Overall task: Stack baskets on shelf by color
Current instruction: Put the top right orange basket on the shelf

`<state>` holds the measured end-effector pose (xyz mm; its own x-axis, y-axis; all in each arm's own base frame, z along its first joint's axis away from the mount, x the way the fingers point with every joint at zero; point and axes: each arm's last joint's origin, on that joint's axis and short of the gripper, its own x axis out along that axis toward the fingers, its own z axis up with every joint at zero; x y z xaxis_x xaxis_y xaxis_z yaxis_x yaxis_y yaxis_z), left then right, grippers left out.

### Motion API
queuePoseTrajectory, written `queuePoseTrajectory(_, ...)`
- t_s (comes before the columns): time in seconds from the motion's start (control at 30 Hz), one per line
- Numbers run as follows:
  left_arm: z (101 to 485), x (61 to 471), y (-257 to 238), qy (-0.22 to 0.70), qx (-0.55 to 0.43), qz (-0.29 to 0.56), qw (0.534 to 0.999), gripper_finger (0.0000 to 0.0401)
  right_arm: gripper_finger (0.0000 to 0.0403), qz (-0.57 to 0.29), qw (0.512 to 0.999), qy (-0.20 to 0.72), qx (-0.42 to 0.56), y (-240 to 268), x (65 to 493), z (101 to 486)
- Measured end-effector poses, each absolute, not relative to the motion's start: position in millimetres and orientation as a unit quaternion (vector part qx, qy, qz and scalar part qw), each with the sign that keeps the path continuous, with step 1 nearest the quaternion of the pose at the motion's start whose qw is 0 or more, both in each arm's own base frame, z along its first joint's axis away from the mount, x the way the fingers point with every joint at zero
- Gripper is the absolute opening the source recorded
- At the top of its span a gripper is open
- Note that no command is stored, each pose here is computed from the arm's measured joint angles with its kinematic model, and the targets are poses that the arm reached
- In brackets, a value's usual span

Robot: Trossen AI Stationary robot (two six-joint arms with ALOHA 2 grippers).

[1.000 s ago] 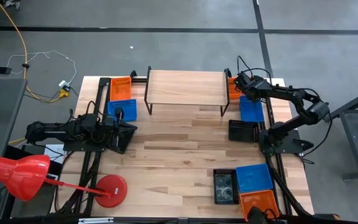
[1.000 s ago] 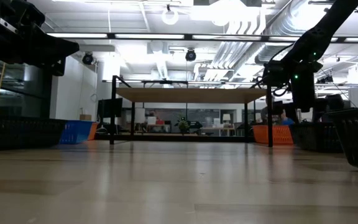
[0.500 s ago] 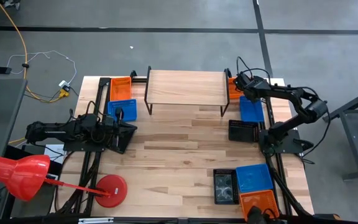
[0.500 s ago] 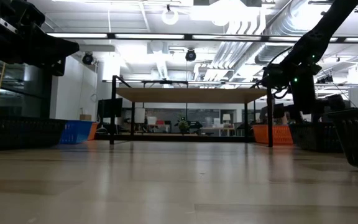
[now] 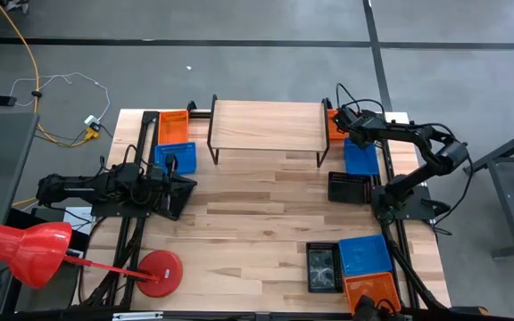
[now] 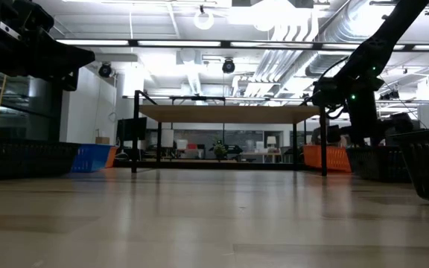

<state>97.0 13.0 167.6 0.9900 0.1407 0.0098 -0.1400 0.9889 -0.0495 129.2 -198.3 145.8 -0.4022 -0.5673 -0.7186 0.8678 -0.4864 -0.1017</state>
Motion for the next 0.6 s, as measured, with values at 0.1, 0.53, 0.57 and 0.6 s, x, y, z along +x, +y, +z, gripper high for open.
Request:
queuePoseTrajectory(0.1, 168, 97, 13, -0.007, -0.024, 0.071, 0.997, 0.0001, 0.0014, -0.805, 0.448, 0.240, 0.307, -197, 130, 146)
queuePoseTrajectory(0.53, 168, 97, 13, -0.007, -0.024, 0.070, 0.997, 0.0001, 0.0002, -0.811, 0.471, 0.211, 0.275, -184, 129, 172)
queuePoseTrajectory(0.57, 168, 97, 13, -0.007, -0.024, 0.071, 0.997, 0.0001, 0.0002, -0.812, 0.472, 0.209, 0.272, -182, 128, 175)
queuePoseTrajectory(0.6, 168, 97, 13, -0.007, -0.024, 0.071, 0.997, 0.0001, 0.0002, -0.812, 0.473, 0.209, 0.271, -180, 127, 177)
